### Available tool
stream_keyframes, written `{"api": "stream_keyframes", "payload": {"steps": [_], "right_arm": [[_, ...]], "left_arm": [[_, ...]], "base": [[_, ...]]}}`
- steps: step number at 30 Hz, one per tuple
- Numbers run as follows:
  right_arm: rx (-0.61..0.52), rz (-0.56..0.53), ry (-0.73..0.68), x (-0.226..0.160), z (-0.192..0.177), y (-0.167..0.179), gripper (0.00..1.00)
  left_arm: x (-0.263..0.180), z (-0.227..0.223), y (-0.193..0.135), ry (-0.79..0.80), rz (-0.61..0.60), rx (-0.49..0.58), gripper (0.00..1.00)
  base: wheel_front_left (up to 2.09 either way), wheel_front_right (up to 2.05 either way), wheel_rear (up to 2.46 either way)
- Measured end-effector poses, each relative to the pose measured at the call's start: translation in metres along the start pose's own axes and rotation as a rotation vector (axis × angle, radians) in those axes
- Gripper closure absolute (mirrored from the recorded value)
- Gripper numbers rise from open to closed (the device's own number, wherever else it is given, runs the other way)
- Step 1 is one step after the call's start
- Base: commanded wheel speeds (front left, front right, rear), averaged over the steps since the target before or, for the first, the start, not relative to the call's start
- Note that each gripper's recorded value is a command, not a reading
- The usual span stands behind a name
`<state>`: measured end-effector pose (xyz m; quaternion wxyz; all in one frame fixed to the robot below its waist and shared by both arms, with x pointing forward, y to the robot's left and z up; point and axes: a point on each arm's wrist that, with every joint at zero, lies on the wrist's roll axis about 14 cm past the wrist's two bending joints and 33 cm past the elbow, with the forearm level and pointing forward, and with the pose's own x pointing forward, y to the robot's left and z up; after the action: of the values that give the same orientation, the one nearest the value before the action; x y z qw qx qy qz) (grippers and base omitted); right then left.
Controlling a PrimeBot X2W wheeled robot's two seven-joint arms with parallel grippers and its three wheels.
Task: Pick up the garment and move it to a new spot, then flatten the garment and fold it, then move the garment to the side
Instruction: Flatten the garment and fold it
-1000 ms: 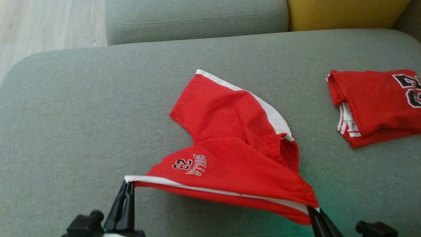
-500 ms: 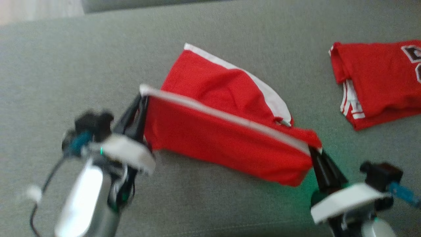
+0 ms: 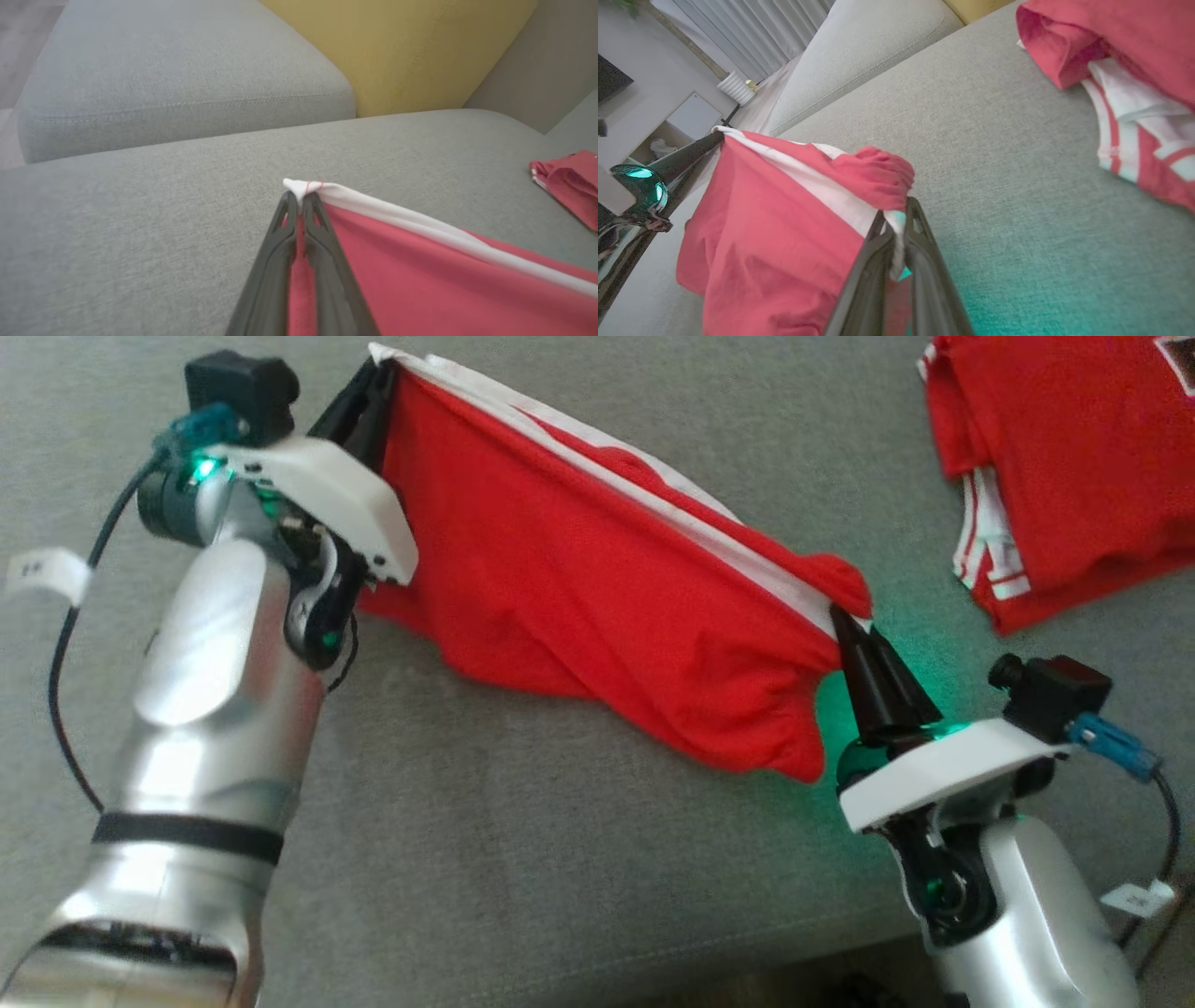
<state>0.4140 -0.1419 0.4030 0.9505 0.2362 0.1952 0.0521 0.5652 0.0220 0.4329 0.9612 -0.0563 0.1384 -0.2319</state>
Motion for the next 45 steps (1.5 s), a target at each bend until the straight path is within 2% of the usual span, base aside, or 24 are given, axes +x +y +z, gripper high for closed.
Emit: {"api": "stream_keyframes", "payload": {"steps": [1, 2, 3, 4, 5, 6, 7, 8, 12, 17, 18, 22, 26, 33, 37, 45], "right_arm": [[0.000, -0.006, 0.002, 0.001, -0.002, -0.002, 1.00], [0.001, -0.011, 0.006, 0.002, -0.003, -0.004, 0.95], [0.004, -0.016, 0.006, 0.003, -0.004, -0.007, 0.60], [0.003, -0.019, 0.012, 0.004, -0.006, -0.008, 0.03], [0.000, -0.020, 0.015, 0.005, -0.007, -0.008, 0.00], [-0.003, -0.020, 0.017, 0.005, -0.008, -0.008, 0.00], [-0.006, -0.021, 0.021, 0.006, -0.009, -0.009, 0.00], [-0.007, -0.023, 0.022, 0.006, -0.009, -0.010, 0.00], [-0.048, -0.002, -0.008, 0.008, -0.002, -0.003, 0.00], [-0.157, 0.043, -0.142, 0.006, 0.032, 0.015, 0.00], [-0.211, 0.045, -0.196, 0.001, 0.045, 0.018, 0.00], [-0.290, 0.055, -0.312, -0.010, 0.074, 0.027, 0.00], [-0.340, 0.066, -0.405, -0.017, 0.098, 0.036, 0.00], [-0.379, 0.054, -0.431, -0.024, 0.106, 0.037, 0.00], [-0.388, 0.035, -0.413, -0.030, 0.101, 0.032, 0.00], [-0.396, 0.028, -0.376, -0.036, 0.092, 0.031, 0.00]], "left_arm": [[0.006, -0.006, -0.002, 0.021, -0.008, -0.004, 1.00], [0.012, -0.012, -0.003, 0.041, -0.012, -0.013, 1.00], [0.016, -0.018, -0.004, 0.058, -0.015, -0.023, 1.00], [0.020, -0.025, -0.004, 0.077, -0.014, -0.032, 1.00], [0.024, -0.029, -0.004, 0.085, -0.016, -0.046, 1.00], [0.027, -0.033, -0.004, 0.092, -0.015, -0.053, 0.75], [0.029, -0.035, -0.003, 0.095, -0.012, -0.057, 0.20], [0.032, -0.035, -0.001, 0.093, -0.009, -0.057, 0.00], [0.035, -0.026, 0.002, 0.031, 0.001, -0.056, 0.00], [0.028, -0.010, 0.003, -0.047, 0.019, -0.038, 0.00], [0.024, 0.001, 0.003, -0.087, 0.044, -0.022, 0.00], [0.002, 0.040, 0.004, -0.248, 0.097, 0.006, 0.00], [-0.037, 0.053, 0.007, -0.345, 0.170, 0.031, 0.00], [-0.093, 0.058, 0.021, -0.416, 0.298, 0.056, 0.00], [-0.125, 0.041, 0.029, -0.385, 0.362, 0.076, 0.00], [-0.159, 0.006, 0.023, -0.292, 0.375, 0.082, 0.00]], "base": [[0.00, 0.00, 0.00], [0.00, 0.00, 0.00], [0.00, 0.00, 0.00], [0.00, 0.00, 0.00], [0.00, 0.00, 0.00], [0.00, 0.00, 0.00], [0.00, 0.00, 0.00], [0.00, 0.00, 0.00], [0.00, 0.00, 0.00], [0.00, 0.00, 0.00], [0.00, 0.00, 0.00], [0.00, 0.00, 0.00], [0.00, 0.00, 0.00], [0.00, 0.00, 0.00], [0.00, 0.00, 0.00], [0.00, 0.00, 0.00]]}}
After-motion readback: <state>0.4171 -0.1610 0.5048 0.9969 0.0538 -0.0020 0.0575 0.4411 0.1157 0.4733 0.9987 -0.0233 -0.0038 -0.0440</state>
